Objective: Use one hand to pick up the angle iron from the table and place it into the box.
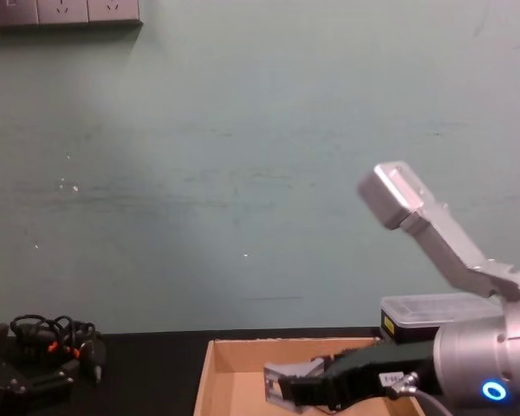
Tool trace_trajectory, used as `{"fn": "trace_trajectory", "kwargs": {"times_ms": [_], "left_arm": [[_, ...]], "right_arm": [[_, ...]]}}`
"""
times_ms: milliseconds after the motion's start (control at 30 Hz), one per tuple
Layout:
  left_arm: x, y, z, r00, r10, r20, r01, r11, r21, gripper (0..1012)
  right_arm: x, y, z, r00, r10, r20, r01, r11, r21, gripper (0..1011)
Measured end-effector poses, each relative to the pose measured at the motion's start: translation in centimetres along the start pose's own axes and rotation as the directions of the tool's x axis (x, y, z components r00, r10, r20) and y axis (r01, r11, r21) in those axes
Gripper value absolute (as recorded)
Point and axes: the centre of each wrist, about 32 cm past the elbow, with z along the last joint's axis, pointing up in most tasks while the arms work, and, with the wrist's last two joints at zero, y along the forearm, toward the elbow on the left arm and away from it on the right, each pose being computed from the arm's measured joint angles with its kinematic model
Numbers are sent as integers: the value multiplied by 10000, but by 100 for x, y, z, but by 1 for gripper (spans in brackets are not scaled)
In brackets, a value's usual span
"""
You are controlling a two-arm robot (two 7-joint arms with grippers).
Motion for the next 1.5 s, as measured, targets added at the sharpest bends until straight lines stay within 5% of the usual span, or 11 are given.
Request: {"fn": "trace_trajectory", "kwargs": {"times_ms": [367,667,1133,1500], "left_arm": [[0,0,0,10000,-1,0,1,10000,-2,1011],[0,0,0,10000,0,0,0,10000,1,1011],[0,0,0,10000,0,1,0,10000,-1,1011],[0,0,0,10000,0,1,0,10000,0,1011]], "right_arm": [[54,170,-39,10000,0,-48,-3,9982,-592,538],[50,155,-40,10000,-3,-44,1,9985,-553,543],[45,145,-40,10000,-18,-46,15,9987,-517,954],[47,140,-39,10000,-32,-49,30,9988,-496,1000]]}}
